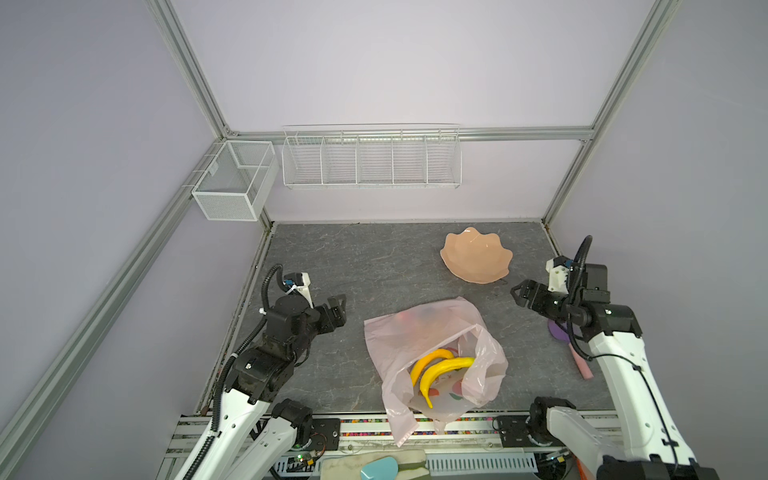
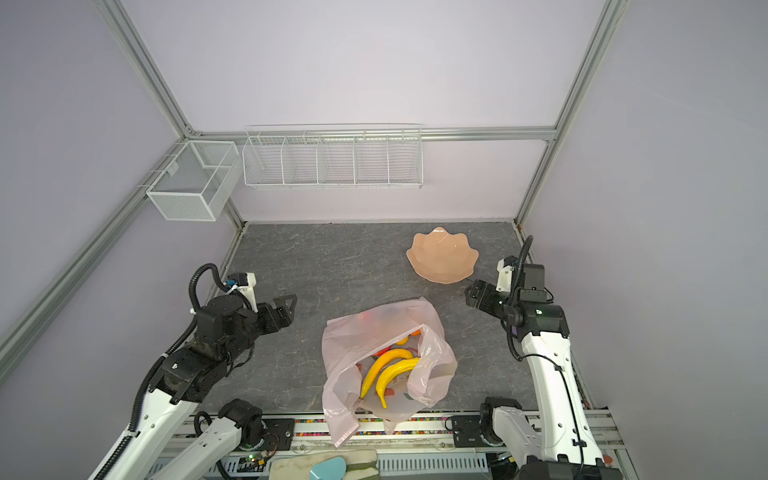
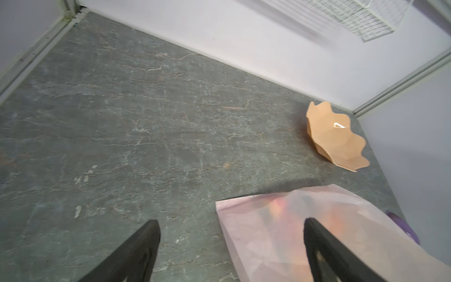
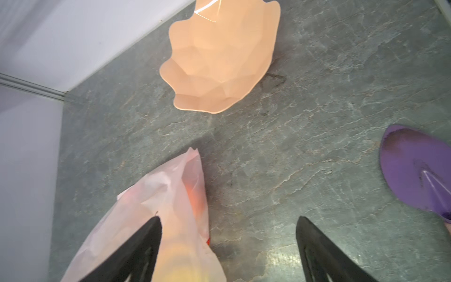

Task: Place the fruits into the plastic bag
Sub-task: Pick up the plastic bag from the center of the table.

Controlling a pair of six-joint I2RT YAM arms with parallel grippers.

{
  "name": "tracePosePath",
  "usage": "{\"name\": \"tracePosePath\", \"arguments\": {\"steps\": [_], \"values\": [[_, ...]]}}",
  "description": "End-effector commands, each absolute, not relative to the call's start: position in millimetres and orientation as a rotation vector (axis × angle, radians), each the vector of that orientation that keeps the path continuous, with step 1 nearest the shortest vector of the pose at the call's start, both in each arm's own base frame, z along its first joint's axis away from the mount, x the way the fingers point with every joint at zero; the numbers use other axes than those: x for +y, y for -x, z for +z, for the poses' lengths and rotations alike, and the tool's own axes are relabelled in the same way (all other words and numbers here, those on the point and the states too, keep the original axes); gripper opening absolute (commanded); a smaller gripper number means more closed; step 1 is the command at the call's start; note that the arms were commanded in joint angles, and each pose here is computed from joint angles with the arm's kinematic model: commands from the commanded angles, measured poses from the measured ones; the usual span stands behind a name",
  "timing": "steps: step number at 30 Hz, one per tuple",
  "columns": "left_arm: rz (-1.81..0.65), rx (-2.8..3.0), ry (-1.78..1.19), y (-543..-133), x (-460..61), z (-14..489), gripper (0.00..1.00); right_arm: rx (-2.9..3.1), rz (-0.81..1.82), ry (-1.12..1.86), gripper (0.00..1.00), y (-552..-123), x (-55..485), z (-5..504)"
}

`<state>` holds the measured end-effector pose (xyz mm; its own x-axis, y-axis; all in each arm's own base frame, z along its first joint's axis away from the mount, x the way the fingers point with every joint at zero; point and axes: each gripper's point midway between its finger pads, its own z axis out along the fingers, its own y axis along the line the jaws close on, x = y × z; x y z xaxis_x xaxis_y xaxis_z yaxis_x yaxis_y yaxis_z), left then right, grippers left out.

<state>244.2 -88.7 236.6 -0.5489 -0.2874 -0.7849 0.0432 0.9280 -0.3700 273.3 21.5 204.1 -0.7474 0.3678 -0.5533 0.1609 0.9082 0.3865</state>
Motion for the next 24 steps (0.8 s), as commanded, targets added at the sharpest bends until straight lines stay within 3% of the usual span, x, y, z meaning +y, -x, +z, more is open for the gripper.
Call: {"name": "tracePosePath", "arguments": {"steps": [1, 6, 11, 16, 24], "values": [[-0.273, 2.084, 0.231, -253, -66, 222, 0.92, 2.351, 0.267, -0.362, 0.89, -287, 0, 196], [-0.299, 2.053, 0.254, -263, -66, 213, 0.92, 2.368, 0.29, -0.351, 0.89, -300, 1, 176], [-0.67, 2.021, 0.046, -245, -120, 251, 0.93, 2.319, 0.577, -0.209, 0.88, -295, 42, 215], [-1.031, 2.107, -0.128, -196, -169, 269, 0.99, 2.254, 0.919, -0.103, 0.88, -256, 92, 266], [-0.996, 2.359, -0.355, -111, -195, 248, 0.99, 2.429, 0.987, 0.066, 0.89, -174, 134, 257]]}}
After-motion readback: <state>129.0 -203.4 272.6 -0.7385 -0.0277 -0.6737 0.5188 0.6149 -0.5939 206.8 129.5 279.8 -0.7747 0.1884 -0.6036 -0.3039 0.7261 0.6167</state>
